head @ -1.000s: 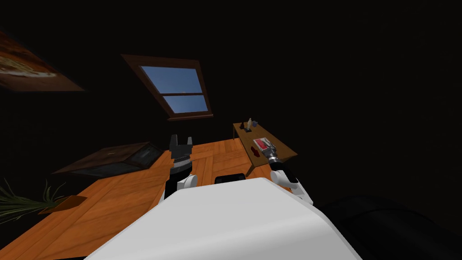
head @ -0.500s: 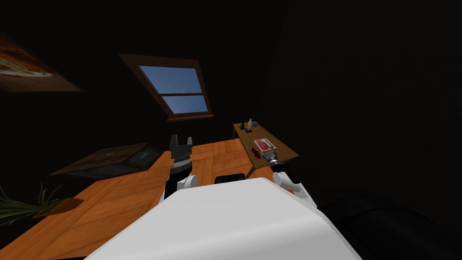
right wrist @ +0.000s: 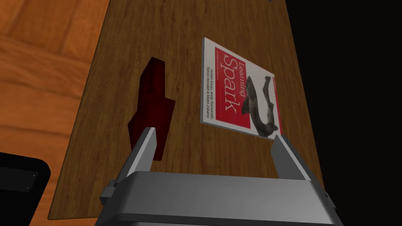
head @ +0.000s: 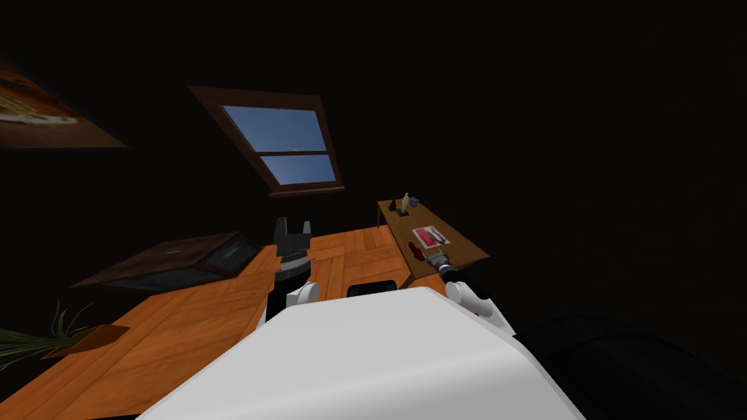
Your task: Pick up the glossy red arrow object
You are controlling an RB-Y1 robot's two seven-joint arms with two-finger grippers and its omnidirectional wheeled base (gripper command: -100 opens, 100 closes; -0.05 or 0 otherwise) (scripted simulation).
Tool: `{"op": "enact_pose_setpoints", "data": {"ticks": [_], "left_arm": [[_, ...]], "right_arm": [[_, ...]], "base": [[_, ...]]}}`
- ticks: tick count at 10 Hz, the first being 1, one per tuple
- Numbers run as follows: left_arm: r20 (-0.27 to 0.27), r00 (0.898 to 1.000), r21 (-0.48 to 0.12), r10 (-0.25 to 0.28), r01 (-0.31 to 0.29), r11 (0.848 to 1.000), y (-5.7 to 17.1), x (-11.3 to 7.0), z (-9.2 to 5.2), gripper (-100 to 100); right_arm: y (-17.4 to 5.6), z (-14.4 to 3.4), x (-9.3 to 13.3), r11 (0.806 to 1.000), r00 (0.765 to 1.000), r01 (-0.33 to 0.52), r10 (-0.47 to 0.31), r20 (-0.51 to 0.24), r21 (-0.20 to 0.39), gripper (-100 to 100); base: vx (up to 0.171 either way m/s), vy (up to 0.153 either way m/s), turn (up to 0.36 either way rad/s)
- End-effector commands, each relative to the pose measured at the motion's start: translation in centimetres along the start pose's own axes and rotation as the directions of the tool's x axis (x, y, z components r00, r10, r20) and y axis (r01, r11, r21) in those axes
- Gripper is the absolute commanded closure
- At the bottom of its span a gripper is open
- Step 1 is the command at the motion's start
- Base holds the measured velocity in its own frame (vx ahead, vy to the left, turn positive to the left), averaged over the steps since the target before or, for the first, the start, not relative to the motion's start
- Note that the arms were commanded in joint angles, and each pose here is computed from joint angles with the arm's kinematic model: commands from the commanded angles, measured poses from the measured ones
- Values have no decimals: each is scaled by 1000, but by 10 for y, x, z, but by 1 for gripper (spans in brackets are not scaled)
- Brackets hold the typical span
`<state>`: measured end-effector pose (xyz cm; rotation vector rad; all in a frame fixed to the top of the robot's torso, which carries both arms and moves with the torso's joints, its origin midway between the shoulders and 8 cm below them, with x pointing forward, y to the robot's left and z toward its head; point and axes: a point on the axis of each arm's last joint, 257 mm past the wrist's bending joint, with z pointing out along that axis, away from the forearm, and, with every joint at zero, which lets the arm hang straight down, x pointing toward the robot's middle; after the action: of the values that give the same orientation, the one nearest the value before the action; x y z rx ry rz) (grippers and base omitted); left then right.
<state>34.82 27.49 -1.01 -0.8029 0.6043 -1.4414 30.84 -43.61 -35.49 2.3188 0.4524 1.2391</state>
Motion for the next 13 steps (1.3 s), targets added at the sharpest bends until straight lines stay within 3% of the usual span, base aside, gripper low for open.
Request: {"op": "enact_pose_setpoints", "data": {"ticks": [1,3,6,10,11,13], "left_arm": [[0,1000,0,0,0,1000,0,0,0,0],[0,1000,0,0,0,1000,0,0,0,0],[0,1000,0,0,0,1000,0,0,0,0],[0,1000,0,0,0,1000,0,0,0,0],[0,1000,0,0,0,1000,0,0,0,0],[0,1000,0,0,0,1000,0,0,0,0]], "right_arm": [[-9,-2,-14,999,999,-32,31,37,34,-100],[-24,-8,-44,989,987,-121,110,119,89,-100],[-35,-13,-61,978,974,-166,143,174,125,-100],[-65,-35,-108,925,907,-328,252,337,191,-100],[-67,-36,-110,923,905,-330,249,345,198,-100],[-80,-49,-129,892,863,-397,283,419,216,-100]], "base": [[87,-3,6],[94,9,22],[90,-13,11],[133,-15,32],[108,-15,14],[89,-3,26]]}}
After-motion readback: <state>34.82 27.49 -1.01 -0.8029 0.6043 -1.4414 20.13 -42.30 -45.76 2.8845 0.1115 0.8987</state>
